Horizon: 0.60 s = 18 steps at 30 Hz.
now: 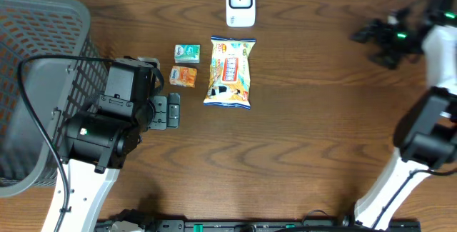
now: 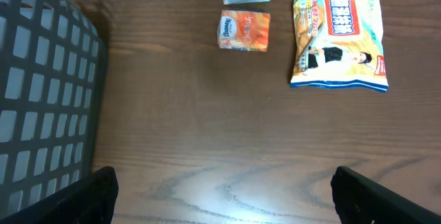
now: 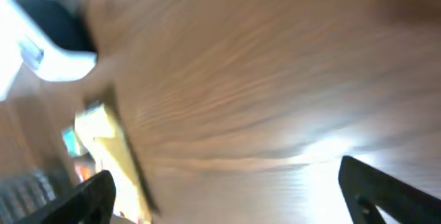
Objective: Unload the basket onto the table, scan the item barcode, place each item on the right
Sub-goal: 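Reach the right gripper left toward the yellow wipes bag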
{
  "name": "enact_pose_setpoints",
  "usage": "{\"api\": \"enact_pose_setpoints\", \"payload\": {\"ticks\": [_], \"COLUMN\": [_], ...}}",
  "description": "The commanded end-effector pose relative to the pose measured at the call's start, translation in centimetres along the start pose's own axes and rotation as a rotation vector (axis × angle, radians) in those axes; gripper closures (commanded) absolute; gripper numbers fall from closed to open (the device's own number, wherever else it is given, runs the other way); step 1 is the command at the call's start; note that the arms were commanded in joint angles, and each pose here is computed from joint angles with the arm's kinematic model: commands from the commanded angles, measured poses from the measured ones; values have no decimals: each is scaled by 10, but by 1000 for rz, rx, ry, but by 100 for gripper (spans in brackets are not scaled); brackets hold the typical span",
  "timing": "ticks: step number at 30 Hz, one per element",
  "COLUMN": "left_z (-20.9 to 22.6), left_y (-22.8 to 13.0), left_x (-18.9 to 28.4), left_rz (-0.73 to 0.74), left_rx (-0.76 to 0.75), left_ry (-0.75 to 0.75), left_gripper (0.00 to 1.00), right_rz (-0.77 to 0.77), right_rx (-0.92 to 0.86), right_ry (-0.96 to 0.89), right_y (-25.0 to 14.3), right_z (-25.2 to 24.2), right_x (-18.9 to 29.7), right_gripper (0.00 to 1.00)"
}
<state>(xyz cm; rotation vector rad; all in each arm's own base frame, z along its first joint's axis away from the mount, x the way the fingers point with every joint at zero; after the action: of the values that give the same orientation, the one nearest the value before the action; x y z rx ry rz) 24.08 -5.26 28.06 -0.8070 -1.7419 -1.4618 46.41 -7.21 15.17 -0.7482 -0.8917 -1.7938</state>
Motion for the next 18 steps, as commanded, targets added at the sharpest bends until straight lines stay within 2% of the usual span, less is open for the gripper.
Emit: {"api": "enact_pose_setpoints", "payload": {"ticks": [1, 7, 12, 18], "left_z": [0, 0, 0, 0], "left_y": [2, 2, 2, 2], "left_x": [2, 2, 2, 2], "left_rz": [-6, -6, -6, -6], "left_rx": [-1, -1, -1, -1], "left_ry": [4, 4, 4, 4], "left_gripper": [2, 2, 2, 2], "right_rz": [74, 161, 150, 132], "right_rx": [92, 313, 467, 528], "right_ry": [-28, -137, -147, -128], "right_y": [-13, -45, -64, -89], "right_z": [41, 108, 155, 198], "right_x": [-28, -86, -121, -150], "right_gripper": [1, 1, 1, 1]}}
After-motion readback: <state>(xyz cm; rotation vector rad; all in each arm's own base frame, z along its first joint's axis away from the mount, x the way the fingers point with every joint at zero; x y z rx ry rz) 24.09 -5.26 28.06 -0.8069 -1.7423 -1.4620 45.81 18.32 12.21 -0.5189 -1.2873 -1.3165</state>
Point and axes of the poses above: each gripper's point midway between its finger pads, its own x axis back along the fingers, its own z axis along the line the jaws close on, y = z × x, the point moved 5 cm from there along x, back along the fingers, and after that the axes turned 13 degrees about x, right-handed, at the moved point
